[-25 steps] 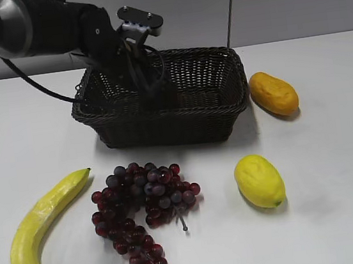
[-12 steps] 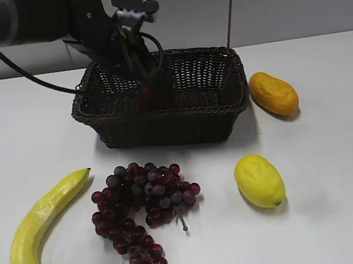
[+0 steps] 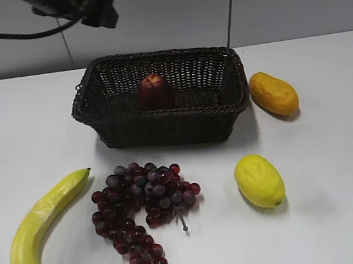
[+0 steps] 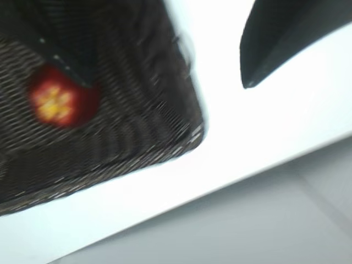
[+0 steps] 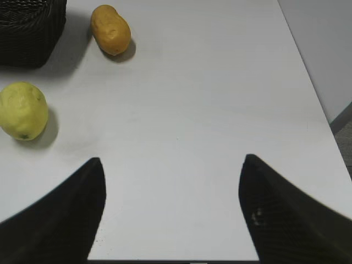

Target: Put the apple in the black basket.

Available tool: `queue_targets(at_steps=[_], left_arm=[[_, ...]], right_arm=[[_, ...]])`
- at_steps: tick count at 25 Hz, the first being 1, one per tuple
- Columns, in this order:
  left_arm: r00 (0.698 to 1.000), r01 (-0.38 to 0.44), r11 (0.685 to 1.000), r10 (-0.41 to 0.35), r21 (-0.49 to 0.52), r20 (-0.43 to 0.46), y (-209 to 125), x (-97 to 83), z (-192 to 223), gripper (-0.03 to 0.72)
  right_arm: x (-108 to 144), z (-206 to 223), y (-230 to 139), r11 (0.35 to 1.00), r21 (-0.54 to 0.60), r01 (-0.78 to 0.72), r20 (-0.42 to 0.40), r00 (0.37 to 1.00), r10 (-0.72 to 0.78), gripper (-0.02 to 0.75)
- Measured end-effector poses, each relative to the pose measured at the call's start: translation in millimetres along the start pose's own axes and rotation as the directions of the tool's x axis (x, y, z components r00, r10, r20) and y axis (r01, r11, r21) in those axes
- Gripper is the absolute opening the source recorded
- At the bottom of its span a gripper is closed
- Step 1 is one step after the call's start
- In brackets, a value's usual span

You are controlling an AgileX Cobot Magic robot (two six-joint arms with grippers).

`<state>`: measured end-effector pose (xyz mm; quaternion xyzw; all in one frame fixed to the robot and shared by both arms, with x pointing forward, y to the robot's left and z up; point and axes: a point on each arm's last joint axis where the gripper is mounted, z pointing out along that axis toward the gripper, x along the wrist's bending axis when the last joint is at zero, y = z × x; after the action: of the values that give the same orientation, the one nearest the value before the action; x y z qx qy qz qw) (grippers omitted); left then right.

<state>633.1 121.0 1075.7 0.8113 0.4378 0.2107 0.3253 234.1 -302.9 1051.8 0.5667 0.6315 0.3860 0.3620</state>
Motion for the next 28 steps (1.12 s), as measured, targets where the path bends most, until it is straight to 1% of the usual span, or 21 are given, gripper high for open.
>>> queue_targets(at_steps=[3, 5, 6, 9, 11, 13, 14, 15, 18, 22, 24, 26, 28], left_arm=[[0.994, 0.099, 0.991, -0.095, 0.095, -0.051, -11.9, 35.2, -16.5, 0.593], [0.983, 0.172, 0.968, -0.158, 0.181, -0.090, -25.4, 59.9, -24.2, 0.593], [0.977, 0.204, 0.954, -0.184, 0.218, -0.110, -32.1, 71.3, -27.5, 0.593], [0.960, 0.273, 0.901, -0.233, 0.338, -0.154, -52.0, 96.2, -37.3, 0.591], [0.953, 0.300, 0.860, -0.248, 0.413, -0.176, -63.3, 106.4, -43.7, 0.591], [0.949, 0.312, 0.823, -0.243, 0.475, -0.201, -72.1, 113.7, -49.8, 0.591], [0.950, 0.308, 0.811, -0.228, 0.497, -0.216, -74.6, 115.9, -52.5, 0.591], [0.950, 0.301, 0.807, -0.209, 0.508, -0.232, -75.8, 118.0, -54.8, 0.591], [0.950, 0.296, 0.806, -0.195, 0.512, -0.242, -78.1, 116.2, -62.8, 0.591], [0.951, 0.298, 0.799, -0.199, 0.522, -0.238, -90.4, 104.3, -83.4, 0.590], [0.951, 0.296, 0.791, -0.194, 0.536, -0.239, -101.4, 97.0, -94.6, 0.590], [0.952, 0.295, 0.776, -0.191, 0.557, -0.238, -117.7, 87.4, -106.3, 0.590], [0.952, 0.296, 0.775, -0.193, 0.559, -0.237, -133.8, 77.8, -115.5, 0.590]], right_arm=[[0.0, 0.0, 0.0, 1.000, 0.000, 0.000, 0.000, 1.000, 0.000, 0.573], [0.0, 0.0, 0.0, 1.000, 0.000, 0.000, 0.000, 1.000, 0.000, 0.573], [0.0, 0.0, 0.0, 1.000, 0.000, 0.000, 0.000, 1.000, 0.000, 0.573], [0.0, 0.0, 0.0, 1.000, 0.000, 0.000, 0.000, 1.000, 0.000, 0.573], [0.0, 0.0, 0.0, 1.000, 0.000, 0.000, 0.000, 1.000, 0.000, 0.573], [0.0, 0.0, 0.0, 1.000, 0.000, 0.000, 0.000, 1.000, 0.000, 0.573], [0.0, 0.0, 0.0, 1.000, 0.000, 0.000, 0.000, 1.000, 0.000, 0.573], [0.0, 0.0, 0.0, 1.000, 0.000, 0.000, 0.000, 1.000, 0.000, 0.573], [0.0, 0.0, 0.0, 1.000, 0.000, 0.000, 0.000, 1.000, 0.000, 0.573], [0.0, 0.0, 0.0, 1.000, 0.000, 0.000, 0.000, 1.000, 0.000, 0.573], [0.0, 0.0, 0.0, 1.000, 0.000, 0.000, 0.000, 1.000, 0.000, 0.573], [0.0, 0.0, 0.0, 1.000, 0.000, 0.000, 0.000, 1.000, 0.000, 0.573], [0.0, 0.0, 0.0, 1.000, 0.000, 0.000, 0.000, 1.000, 0.000, 0.573]])
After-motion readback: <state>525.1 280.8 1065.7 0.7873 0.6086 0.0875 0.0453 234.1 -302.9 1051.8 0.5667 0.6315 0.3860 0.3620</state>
